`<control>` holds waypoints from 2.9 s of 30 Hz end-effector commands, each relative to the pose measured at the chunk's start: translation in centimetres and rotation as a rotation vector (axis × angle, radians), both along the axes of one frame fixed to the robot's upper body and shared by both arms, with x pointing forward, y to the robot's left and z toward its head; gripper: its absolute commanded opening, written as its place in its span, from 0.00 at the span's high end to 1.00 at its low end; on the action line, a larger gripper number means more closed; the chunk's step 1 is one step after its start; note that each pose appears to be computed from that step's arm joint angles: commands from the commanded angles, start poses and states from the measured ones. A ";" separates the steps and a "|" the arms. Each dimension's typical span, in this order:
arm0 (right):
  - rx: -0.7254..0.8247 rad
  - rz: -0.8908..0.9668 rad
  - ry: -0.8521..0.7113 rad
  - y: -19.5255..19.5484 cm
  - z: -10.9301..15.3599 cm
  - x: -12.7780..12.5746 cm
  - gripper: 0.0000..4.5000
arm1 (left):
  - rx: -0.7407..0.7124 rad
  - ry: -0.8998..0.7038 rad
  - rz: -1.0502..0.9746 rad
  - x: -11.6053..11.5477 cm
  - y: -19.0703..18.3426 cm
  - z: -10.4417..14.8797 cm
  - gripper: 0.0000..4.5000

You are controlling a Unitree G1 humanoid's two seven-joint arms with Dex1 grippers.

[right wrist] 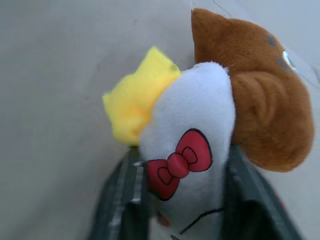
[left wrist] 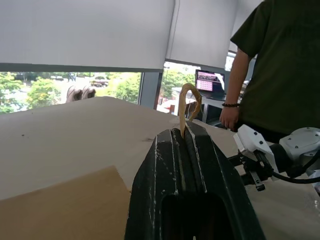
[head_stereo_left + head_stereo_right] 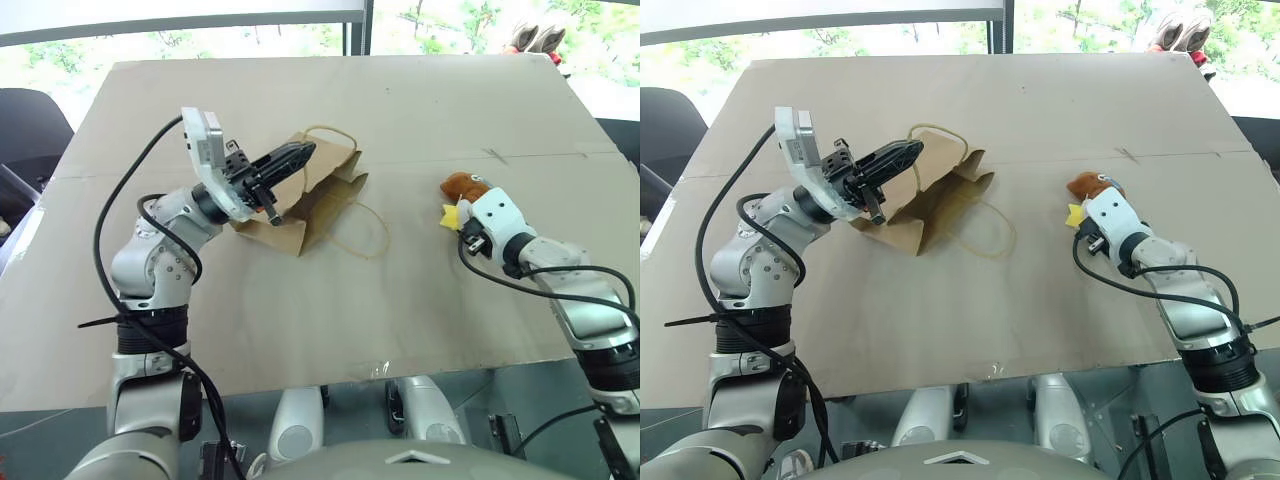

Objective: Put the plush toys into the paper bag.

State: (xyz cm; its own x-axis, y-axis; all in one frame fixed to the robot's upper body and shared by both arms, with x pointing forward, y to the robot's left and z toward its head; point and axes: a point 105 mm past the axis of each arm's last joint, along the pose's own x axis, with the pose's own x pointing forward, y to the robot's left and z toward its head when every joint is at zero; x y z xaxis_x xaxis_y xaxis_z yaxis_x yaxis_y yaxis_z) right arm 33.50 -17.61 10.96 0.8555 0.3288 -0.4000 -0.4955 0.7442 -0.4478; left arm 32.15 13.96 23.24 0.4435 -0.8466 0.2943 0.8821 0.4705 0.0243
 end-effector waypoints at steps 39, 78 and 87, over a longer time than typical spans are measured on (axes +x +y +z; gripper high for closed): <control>0.181 0.503 -0.195 8.4 9.3 -1.8 0.09 | -0.071 -0.062 0.033 -1.0 -0.4 0.3 1.00; 0.136 0.759 -0.143 20.9 5.0 -0.2 0.99 | -0.088 -0.011 -0.137 -1.1 -3.3 1.2 1.00; 0.102 0.869 -0.143 21.9 2.9 0.5 0.40 | -0.050 -0.004 -0.095 -1.8 -2.5 0.2 1.00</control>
State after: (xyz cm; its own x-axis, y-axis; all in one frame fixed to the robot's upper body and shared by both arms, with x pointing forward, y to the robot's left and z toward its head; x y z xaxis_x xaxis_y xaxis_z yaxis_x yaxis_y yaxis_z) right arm 34.02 4.07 12.84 0.3266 0.9011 -0.2851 -0.8699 0.1685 -0.4636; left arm 31.10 11.32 22.14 0.3799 -0.8687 0.3178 0.9219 0.3836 -0.0536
